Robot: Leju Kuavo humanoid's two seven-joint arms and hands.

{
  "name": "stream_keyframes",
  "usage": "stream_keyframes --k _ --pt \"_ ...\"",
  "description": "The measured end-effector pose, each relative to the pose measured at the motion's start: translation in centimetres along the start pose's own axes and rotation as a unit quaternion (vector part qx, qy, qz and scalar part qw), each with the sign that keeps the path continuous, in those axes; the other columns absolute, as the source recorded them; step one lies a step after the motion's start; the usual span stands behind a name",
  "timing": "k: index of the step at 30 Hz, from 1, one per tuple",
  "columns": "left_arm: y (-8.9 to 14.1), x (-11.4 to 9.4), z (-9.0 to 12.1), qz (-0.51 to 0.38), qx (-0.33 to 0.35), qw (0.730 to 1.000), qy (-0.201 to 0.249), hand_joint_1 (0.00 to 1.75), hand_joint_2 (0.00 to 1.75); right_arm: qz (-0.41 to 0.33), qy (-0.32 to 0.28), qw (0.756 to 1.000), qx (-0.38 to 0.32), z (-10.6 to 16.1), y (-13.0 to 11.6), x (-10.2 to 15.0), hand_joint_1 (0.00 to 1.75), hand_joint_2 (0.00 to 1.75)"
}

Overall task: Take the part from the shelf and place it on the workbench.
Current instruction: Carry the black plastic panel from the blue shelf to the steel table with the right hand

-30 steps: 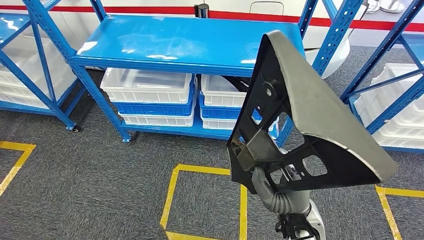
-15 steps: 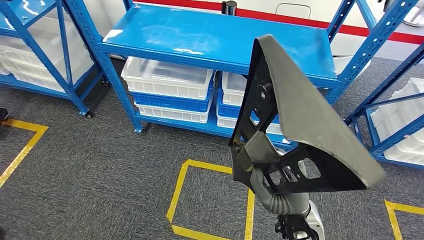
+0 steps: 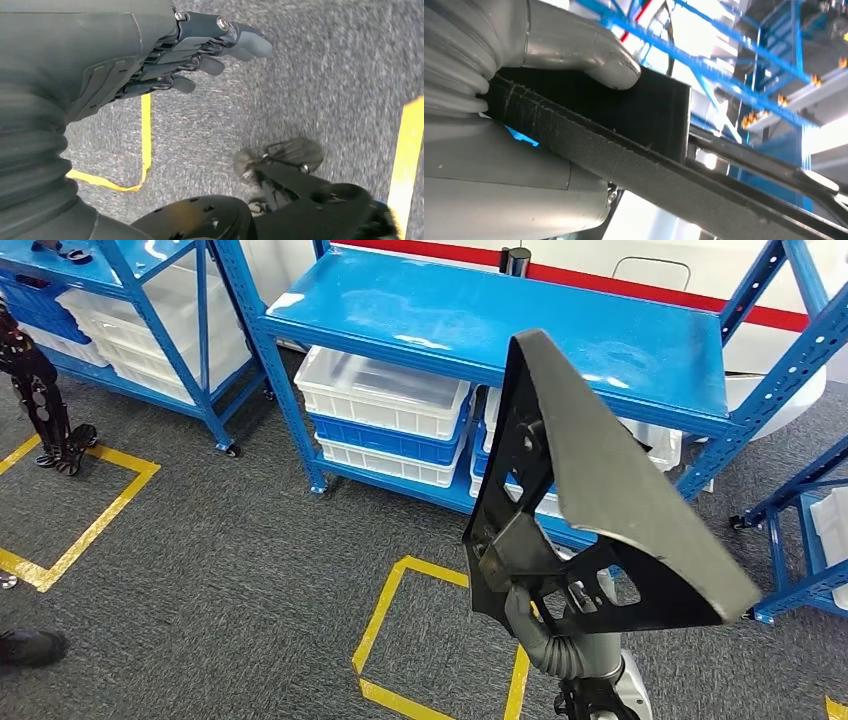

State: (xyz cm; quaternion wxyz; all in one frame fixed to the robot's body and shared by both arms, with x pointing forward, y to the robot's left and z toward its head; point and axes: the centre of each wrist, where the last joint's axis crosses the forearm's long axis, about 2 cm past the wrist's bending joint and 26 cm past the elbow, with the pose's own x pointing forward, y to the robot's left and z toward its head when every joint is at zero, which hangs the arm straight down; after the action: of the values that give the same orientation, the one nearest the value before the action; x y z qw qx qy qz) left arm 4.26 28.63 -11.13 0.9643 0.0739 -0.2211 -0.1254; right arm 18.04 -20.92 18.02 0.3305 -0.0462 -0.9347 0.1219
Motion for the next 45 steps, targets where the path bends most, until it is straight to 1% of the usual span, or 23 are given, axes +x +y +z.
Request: stream_keyframes --k 7,15,19,23,26,29,36,41,45 --pt "0.0 0.1 0.0 -0.019 0.011 1.000 -0.018 0.00 1.75 0.011 0.016 1.000 -0.016 1.5 -0.7 0.5 1.66 1.75" --pt "0.3 0.1 -0.1 -0.035 0.017 0.999 -0.019 0.00 1.75 0.019 0.033 0.999 -0.029 2.5 -1.5 0.7 1.66 1.75" --pt "0.3 -0.1 0.0 -0.039 0.019 0.999 -0.009 0.00 1.75 0.026 0.038 0.998 -0.035 2.8 -1.8 0.7 1.66 1.75" --pt "0.3 -0.3 0.1 -0.025 0.013 1.000 0.001 0.00 1.75 0.030 0.039 0.998 -0.041 3.1 -2.0 0.9 1.66 1.75" --pt "0.4 -0.9 0.2 0.004 -0.003 1.000 0.017 0.00 1.75 0.032 0.037 0.998 -0.044 3.2 -2.1 1.0 1.66 1.75" --pt "0.4 -0.9 0.2 0.027 -0.012 0.999 0.024 0.00 1.75 0.034 0.038 0.998 -0.047 3.4 -2.2 1.2 1.66 1.75" --pt "0.7 -1.0 0.2 0.061 -0.002 0.998 0.034 0.00 1.75 0.038 0.041 0.997 -0.051 3.5 -2.4 1.3 1.66 1.75" --pt "0.8 -1.2 0.2 0.061 0.003 0.997 0.039 0.00 1.75 0.039 0.039 0.997 -0.055 3.5 -2.5 1.4 1.66 1.75" --pt "0.8 -0.9 0.1 0.051 0.005 0.998 0.032 0.00 1.75 0.037 0.042 0.997 -0.056 3.6 -2.6 1.5 1.66 1.75"
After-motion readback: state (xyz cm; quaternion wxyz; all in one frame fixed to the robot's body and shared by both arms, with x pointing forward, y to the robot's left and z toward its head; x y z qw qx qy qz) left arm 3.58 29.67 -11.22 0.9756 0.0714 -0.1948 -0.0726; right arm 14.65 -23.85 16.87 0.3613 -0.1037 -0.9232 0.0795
